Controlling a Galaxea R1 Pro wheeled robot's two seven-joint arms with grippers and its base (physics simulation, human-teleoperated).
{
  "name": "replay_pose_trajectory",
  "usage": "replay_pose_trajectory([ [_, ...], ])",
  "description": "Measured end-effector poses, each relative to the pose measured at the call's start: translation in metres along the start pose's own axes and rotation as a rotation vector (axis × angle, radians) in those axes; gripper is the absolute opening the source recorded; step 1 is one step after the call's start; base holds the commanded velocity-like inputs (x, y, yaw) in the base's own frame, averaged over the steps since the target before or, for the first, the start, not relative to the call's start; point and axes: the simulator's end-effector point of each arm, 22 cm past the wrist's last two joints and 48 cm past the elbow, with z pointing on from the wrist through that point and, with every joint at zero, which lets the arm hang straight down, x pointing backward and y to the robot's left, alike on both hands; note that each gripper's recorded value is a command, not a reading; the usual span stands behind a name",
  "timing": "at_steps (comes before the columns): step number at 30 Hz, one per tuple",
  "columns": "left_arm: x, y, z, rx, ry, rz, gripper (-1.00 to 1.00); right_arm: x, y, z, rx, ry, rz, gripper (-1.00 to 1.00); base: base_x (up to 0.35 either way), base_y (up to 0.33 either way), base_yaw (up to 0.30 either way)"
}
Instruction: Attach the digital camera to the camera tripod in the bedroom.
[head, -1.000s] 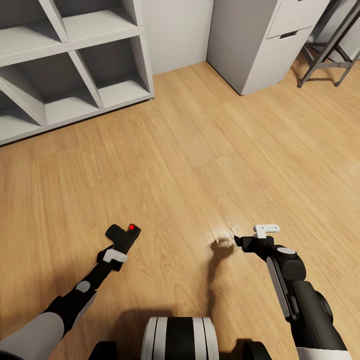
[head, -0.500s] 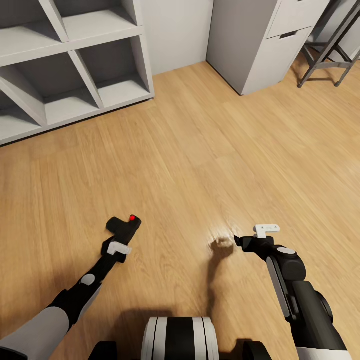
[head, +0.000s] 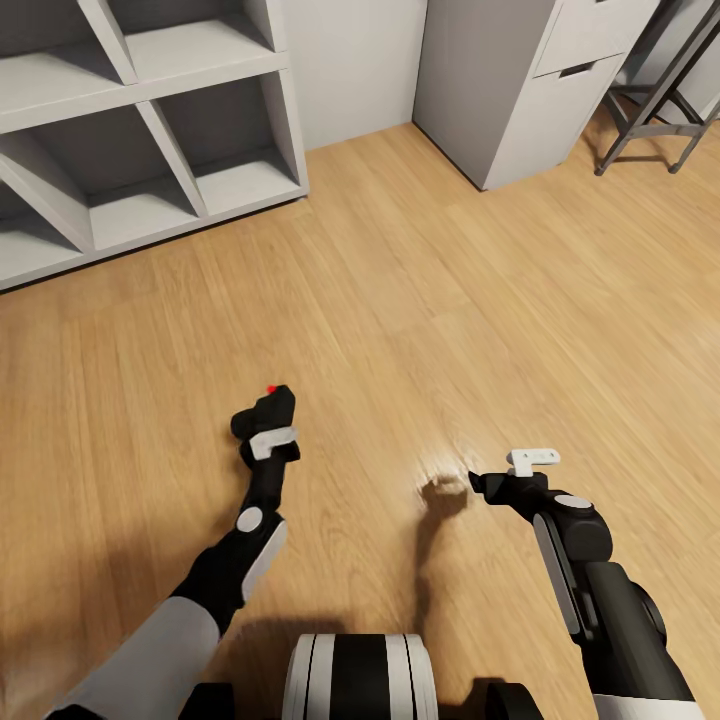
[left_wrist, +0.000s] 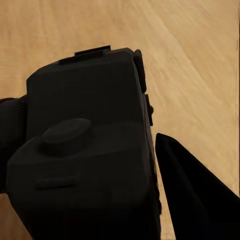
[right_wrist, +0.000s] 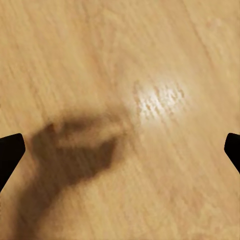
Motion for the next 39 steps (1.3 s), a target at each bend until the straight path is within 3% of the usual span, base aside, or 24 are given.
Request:
replay_pose_trajectory([
  [4,0.006,-0.035,-0.005,0.000,0.050,-0.065,-1.00,0.000,0.000,0.000,-0.001,0.000,0.001,1.00,0.000,0.000,0.000],
  [6,0.014,-0.049,-0.007,0.013,0.115,-0.064,-1.00,0.000,0.001,0.000,-0.002,0.000,0.001,1.00,0.000,0.000,0.000],
  [8,0.019,-0.066,-0.008,0.046,0.219,-0.041,-1.00,0.000,0.001,0.000,-0.002,0.000,0.001,1.00,0.000,0.000,0.000],
  [10,0.005,-0.084,-0.008,0.091,0.279,-0.030,-1.00,-0.001,0.001,0.000,-0.003,-0.001,0.001,1.00,0.000,0.000,0.000],
  [13,-0.021,-0.105,-0.010,0.159,0.290,-0.036,-1.00,-0.001,0.001,0.000,-0.003,-0.002,0.001,1.00,0.000,0.000,0.000],
  [16,-0.043,-0.137,-0.017,0.277,0.282,-0.063,-1.00,-0.001,0.001,0.000,-0.003,-0.002,0.001,1.00,0.000,0.000,0.000],
  [20,-0.050,-0.158,-0.025,0.365,0.292,-0.091,-1.00,-0.001,0.001,0.000,-0.003,-0.002,0.001,1.00,0.000,0.000,0.000],
  [23,-0.050,-0.161,-0.027,0.385,0.301,-0.093,-1.00,-0.001,0.002,0.000,-0.003,-0.002,0.001,1.00,0.000,0.000,0.000],
  [24,-0.046,-0.151,-0.028,0.413,0.322,-0.069,-1.00,-0.001,0.002,0.000,-0.004,-0.002,0.001,1.00,0.000,0.000,0.000],
  [27,-0.049,-0.156,-0.034,0.494,0.330,-0.084,-1.00,-0.001,0.002,0.000,-0.003,-0.002,0.001,1.00,0.000,0.000,0.000],
  [29,-0.052,-0.165,-0.044,0.599,0.345,-0.117,-1.00,-0.001,0.002,0.000,-0.003,-0.002,0.001,1.00,0.000,0.000,0.000],
  [30,-0.052,-0.166,-0.046,0.621,0.352,-0.125,-1.00,-0.001,0.002,0.000,-0.003,-0.002,0.001,1.00,0.000,0.000,0.000],
  [32,-0.051,-0.155,-0.053,0.687,0.398,-0.181,-1.00,0.000,0.003,0.000,-0.005,0.000,0.002,1.00,0.000,0.000,0.000],
  [37,-0.049,-0.126,-0.049,0.687,0.418,-0.183,-1.00,0.000,0.004,0.000,-0.008,0.001,0.003,1.00,0.000,0.000,0.000],
  [39,-0.054,-0.109,-0.048,0.697,0.422,-0.207,-1.00,0.000,0.004,0.000,-0.009,0.001,0.003,1.00,0.000,0.000,0.000],
])
